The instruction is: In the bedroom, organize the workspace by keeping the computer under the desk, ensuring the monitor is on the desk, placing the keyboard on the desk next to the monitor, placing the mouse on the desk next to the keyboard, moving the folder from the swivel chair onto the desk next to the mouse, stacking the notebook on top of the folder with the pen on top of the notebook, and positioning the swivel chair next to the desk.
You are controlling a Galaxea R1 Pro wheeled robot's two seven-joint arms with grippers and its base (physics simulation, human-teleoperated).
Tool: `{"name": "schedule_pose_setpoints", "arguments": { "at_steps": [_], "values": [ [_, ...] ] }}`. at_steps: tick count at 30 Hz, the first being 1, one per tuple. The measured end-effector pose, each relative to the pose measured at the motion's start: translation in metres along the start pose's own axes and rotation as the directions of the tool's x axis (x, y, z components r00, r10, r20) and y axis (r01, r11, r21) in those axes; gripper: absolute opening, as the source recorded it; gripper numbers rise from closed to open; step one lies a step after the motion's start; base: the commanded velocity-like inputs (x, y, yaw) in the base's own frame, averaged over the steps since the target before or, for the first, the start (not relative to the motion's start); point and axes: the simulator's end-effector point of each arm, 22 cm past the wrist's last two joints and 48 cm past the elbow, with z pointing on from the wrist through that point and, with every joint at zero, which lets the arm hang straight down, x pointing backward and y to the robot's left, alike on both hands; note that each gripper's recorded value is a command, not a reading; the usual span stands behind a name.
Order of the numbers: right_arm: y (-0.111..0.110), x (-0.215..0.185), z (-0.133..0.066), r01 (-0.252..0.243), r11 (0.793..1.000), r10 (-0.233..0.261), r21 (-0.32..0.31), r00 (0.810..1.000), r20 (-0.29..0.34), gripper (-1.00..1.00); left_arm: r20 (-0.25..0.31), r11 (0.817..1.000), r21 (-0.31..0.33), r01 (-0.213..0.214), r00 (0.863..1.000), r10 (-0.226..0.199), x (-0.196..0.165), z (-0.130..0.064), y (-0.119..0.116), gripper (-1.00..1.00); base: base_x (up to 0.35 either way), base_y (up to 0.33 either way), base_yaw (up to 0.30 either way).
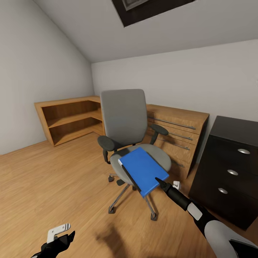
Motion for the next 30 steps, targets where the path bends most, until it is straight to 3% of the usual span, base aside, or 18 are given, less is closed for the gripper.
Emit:
{"name": "schedule_pose_setpoints", "arguments": {
  "at_steps": [9, 24, 27, 30],
  "values": [
    [0.020, -0.011, -0.001, 0.022, 0.999, -0.022, -0.025, 1.000, 0.016, -1.00, 0.035, 1.000, 0.011, 0.003, 0.999, -0.003, -0.014, -0.007, -0.004, 1.00, 0.000, 0.000, 0.000],
    [0.046, -0.034, 0.005, 0.021, 0.999, -0.021, -0.023, 1.000, 0.017, -1.00, 0.035, 1.000, 0.011, 0.002, 0.999, -0.003, -0.044, -0.025, -0.012, 1.00, 0.000, 0.000, 0.000],
    [0.051, -0.039, 0.006, 0.015, 1.000, -0.015, -0.021, 1.000, 0.016, -1.00, 0.034, 1.000, 0.011, 0.002, 0.999, -0.003, -0.049, -0.029, -0.013, 1.00, 0.000, 0.000, 0.000],
    [0.056, -0.039, 0.007, -0.022, 1.000, 0.022, -0.021, 1.000, -0.006, -1.00, 0.033, 1.000, 0.010, 0.002, 0.999, -0.003, -0.055, -0.032, -0.014, 1.00, 0.000, 0.000, 0.000]
  ]
}}
